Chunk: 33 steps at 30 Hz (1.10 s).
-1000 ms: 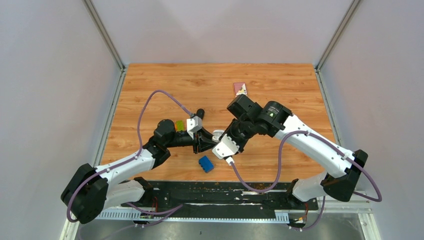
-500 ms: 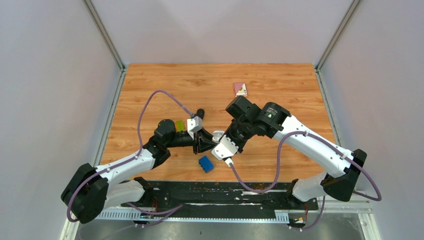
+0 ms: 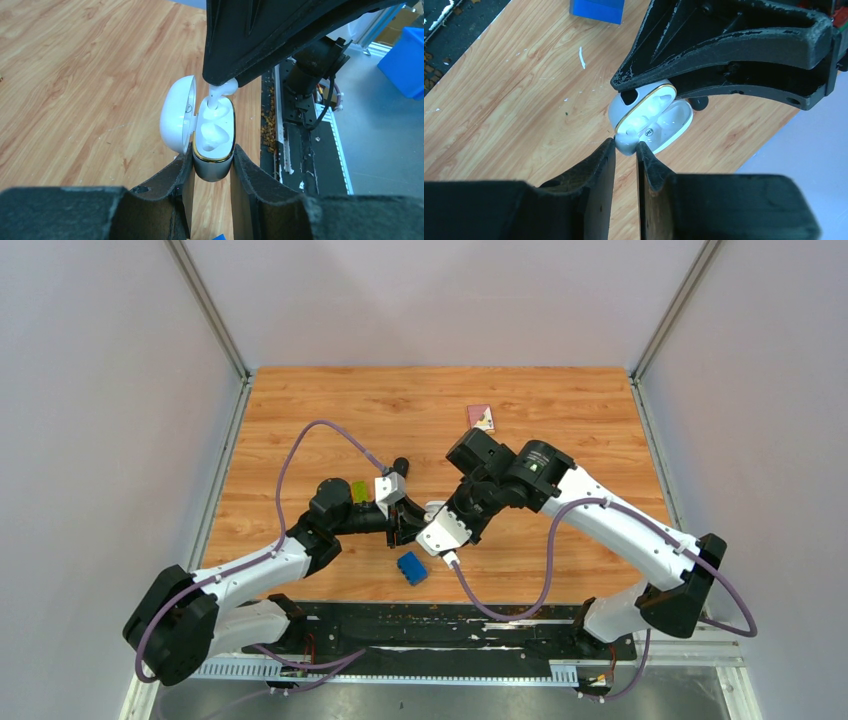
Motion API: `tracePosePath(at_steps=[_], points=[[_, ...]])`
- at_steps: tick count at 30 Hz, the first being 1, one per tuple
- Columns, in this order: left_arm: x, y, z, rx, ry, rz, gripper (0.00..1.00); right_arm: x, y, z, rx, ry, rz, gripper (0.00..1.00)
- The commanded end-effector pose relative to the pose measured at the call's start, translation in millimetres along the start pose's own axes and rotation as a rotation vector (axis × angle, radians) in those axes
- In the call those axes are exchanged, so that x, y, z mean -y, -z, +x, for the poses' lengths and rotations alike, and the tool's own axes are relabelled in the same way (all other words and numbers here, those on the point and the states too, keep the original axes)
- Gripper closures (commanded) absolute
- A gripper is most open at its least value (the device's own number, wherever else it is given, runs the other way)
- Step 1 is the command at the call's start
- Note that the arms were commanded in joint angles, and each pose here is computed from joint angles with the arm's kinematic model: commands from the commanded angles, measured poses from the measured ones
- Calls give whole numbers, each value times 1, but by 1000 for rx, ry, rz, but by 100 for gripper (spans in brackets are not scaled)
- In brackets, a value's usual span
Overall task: Insert the wireless bluetooth earbuds into the charging case
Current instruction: Place the earbud in the charging case.
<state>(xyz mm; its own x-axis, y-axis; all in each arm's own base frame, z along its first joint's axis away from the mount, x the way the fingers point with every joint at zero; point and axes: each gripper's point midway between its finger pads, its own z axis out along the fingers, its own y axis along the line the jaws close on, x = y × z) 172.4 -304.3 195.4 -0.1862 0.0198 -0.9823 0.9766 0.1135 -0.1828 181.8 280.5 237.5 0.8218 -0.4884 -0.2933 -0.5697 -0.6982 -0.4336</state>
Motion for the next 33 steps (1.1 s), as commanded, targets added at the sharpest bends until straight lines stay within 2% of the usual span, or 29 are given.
tracePosePath(at_steps=[1,12,19,33], points=[[7,-6,-27,54,-62,39,99,15,6,-16,59,7,46,78],[7,-6,-28,56,-64,42,99,15,6,-19,64,-49,3,77],[9,-5,-28,54,-73,45,99,4,1,-9,10,15,-33,70],[7,-5,-26,42,-72,40,99,-5,-1,1,-56,97,-64,72]])
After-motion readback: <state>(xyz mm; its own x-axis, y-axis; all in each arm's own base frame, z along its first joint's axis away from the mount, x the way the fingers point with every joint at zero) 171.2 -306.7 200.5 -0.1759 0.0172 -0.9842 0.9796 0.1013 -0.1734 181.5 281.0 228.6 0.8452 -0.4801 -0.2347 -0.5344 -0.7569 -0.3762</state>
